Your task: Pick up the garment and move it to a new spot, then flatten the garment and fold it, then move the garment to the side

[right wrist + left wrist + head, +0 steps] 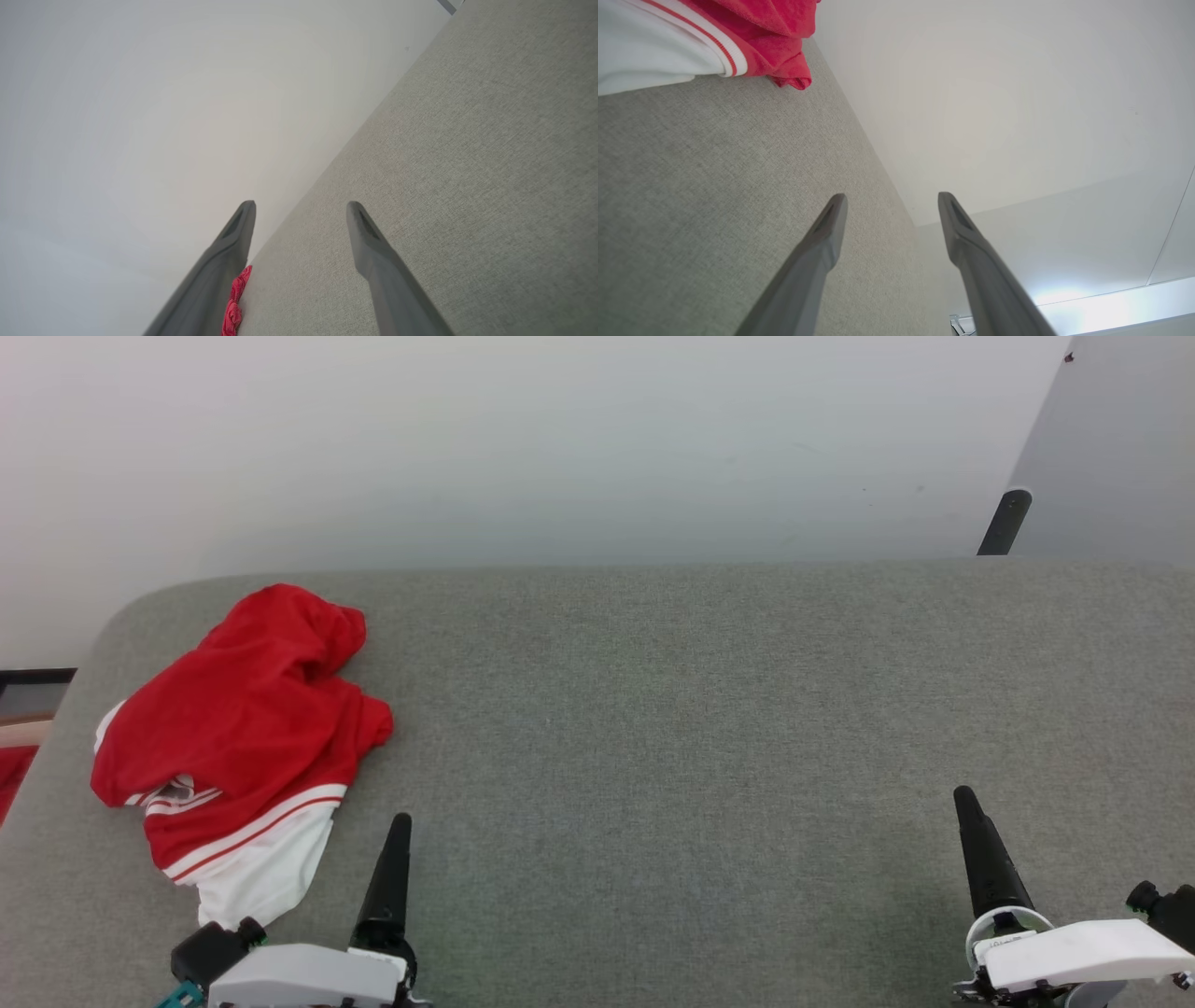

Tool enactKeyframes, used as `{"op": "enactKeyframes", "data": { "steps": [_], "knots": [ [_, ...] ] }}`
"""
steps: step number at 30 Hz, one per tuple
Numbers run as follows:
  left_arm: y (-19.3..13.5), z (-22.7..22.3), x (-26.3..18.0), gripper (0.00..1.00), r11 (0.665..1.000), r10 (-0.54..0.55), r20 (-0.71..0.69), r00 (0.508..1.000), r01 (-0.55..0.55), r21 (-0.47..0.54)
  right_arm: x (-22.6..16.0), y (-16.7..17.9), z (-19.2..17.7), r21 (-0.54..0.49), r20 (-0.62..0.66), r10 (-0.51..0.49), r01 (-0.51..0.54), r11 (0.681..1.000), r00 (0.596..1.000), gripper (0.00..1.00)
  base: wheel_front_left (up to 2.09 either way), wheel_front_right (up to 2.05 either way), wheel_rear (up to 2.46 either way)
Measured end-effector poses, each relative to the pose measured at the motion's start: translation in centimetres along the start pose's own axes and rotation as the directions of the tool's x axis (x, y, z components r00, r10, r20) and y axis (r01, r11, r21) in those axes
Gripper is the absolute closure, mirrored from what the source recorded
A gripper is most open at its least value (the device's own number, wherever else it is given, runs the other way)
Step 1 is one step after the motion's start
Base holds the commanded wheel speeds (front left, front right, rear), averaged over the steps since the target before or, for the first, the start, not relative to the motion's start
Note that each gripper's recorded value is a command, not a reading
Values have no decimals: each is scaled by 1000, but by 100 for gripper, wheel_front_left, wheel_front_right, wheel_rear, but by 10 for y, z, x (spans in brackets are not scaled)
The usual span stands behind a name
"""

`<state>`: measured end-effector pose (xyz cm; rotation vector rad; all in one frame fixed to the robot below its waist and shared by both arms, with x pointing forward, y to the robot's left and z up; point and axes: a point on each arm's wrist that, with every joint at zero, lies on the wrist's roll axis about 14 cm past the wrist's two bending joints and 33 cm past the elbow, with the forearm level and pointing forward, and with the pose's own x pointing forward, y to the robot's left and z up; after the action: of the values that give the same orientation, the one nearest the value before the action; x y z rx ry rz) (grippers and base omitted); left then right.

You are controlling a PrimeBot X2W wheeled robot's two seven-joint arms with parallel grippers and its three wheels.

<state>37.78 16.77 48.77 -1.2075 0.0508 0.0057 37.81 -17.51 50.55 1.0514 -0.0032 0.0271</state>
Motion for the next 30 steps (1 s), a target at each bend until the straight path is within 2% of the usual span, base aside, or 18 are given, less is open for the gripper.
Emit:
{"op": "enactKeyframes", "data": {
  "steps": [10, 19, 22, 30],
  "knots": [
    [-2, -1, 0, 0, 990, -14, 6, 1000, 13, 143, 0, 4, 2, -163, 11, 23, -21, 986, 1000, 0, 0, 0, 0],
    [-7, -2, 2, 0, 952, -41, 4, 999, 38, 304, 0, 6, 7, -287, 33, 37, -26, 958, 999, 0, 0, 0, 0],
    [-9, -2, 2, 0, 933, -52, 5, 999, 47, 357, 1, 8, 9, -355, 36, 48, -32, 934, 998, 0, 0, 0, 0],
    [-18, 2, 5, 0, 860, -92, 14, 996, 73, 504, 5, 16, 9, -550, 23, 88, -61, 833, 996, 0, 0, 0, 0]
  ]
}}
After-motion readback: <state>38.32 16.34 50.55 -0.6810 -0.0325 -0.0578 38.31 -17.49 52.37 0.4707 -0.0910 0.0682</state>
